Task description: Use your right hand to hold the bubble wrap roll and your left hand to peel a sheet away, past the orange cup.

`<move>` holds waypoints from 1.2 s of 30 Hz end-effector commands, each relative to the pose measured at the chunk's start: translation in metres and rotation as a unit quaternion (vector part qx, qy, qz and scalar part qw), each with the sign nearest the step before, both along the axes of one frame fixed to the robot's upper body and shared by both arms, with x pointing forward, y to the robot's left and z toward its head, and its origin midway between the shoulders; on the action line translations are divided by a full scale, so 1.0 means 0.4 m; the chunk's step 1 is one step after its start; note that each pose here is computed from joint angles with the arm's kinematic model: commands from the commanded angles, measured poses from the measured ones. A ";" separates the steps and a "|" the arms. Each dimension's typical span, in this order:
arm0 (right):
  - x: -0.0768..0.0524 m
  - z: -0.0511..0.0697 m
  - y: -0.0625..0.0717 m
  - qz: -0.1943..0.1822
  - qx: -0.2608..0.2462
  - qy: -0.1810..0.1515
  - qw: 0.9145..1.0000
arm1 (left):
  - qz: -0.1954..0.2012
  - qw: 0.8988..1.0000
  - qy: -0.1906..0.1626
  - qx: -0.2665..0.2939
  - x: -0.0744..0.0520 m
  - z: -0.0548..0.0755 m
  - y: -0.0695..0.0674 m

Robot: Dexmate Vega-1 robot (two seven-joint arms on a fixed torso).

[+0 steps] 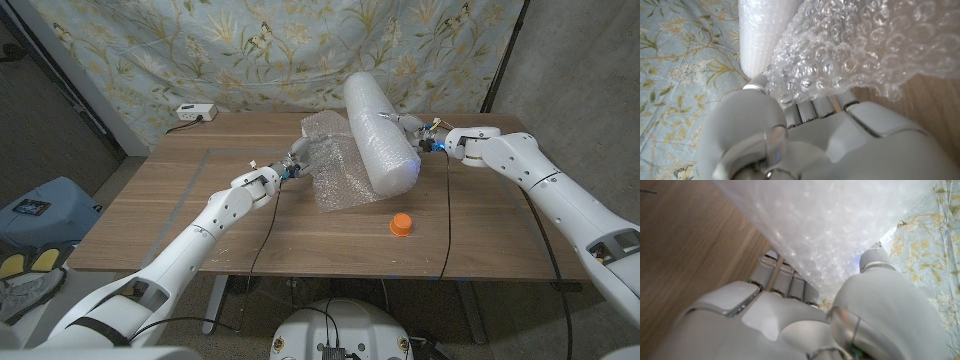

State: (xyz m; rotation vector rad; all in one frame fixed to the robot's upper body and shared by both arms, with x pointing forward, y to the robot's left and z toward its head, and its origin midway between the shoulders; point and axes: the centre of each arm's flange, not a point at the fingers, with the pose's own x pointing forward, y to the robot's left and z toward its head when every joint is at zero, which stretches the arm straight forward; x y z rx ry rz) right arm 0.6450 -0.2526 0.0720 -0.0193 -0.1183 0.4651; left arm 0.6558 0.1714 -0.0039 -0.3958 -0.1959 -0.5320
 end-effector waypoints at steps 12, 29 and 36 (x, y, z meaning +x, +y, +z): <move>0.031 -0.052 -0.009 0.022 0.054 0.038 0.998 | -0.005 1.000 0.002 0.000 0.016 0.026 0.018; 0.032 -0.100 -0.008 0.050 0.113 0.069 0.990 | 0.003 1.000 0.009 0.001 0.007 0.026 0.020; 0.029 -0.115 -0.005 0.064 0.136 0.076 0.986 | 0.009 1.000 0.008 0.006 0.001 0.035 0.024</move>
